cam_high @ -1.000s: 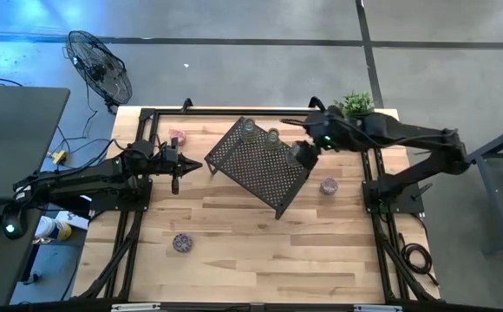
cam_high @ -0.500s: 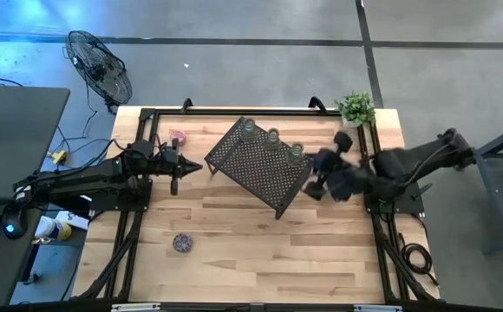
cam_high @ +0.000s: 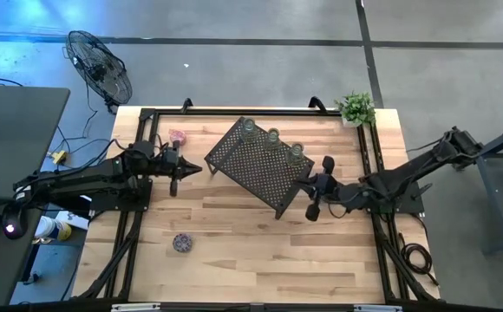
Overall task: Pick & Place candle stick holders
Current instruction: Put the black scented candle on the shelf
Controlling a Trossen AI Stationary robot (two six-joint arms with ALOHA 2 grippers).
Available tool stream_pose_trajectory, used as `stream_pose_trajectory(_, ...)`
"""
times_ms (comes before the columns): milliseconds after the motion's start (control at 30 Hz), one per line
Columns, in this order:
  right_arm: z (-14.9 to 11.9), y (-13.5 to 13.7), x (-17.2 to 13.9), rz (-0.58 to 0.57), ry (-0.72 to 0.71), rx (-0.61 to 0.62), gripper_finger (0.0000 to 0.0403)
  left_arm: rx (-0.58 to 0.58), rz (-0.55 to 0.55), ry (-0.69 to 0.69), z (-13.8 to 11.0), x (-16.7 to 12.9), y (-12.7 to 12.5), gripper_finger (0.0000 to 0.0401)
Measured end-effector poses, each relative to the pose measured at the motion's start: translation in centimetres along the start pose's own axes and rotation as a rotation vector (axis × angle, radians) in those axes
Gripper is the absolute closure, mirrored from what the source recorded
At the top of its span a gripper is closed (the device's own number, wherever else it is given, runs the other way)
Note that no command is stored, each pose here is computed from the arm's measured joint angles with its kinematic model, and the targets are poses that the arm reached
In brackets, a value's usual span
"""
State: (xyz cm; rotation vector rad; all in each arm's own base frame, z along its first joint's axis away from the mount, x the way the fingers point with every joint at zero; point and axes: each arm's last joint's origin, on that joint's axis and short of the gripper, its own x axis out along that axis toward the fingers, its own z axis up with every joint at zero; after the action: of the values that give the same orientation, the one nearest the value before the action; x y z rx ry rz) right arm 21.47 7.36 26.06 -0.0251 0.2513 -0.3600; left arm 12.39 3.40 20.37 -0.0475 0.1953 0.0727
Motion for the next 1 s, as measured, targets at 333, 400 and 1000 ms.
stream_pose_trajectory(333,-1.9,-1.1,-0.9,0.047,-0.071,-0.003,0.0401,0.004,-0.037,0.030,-0.3,0.3,-2.5,0.0400)
stream_pose_trajectory(400,-2.3,-1.1,-0.9,0.061,-0.066,-0.014,0.0401,0.003,-0.038,0.030,-0.3,0.3,-3.2,0.0400)
stream_pose_trajectory(1000,-2.6,-0.8,-1.0,0.104,-0.066,-0.086,0.0401,0.039,-0.008,0.297,2.8,2.0,-9.3,0.0400)
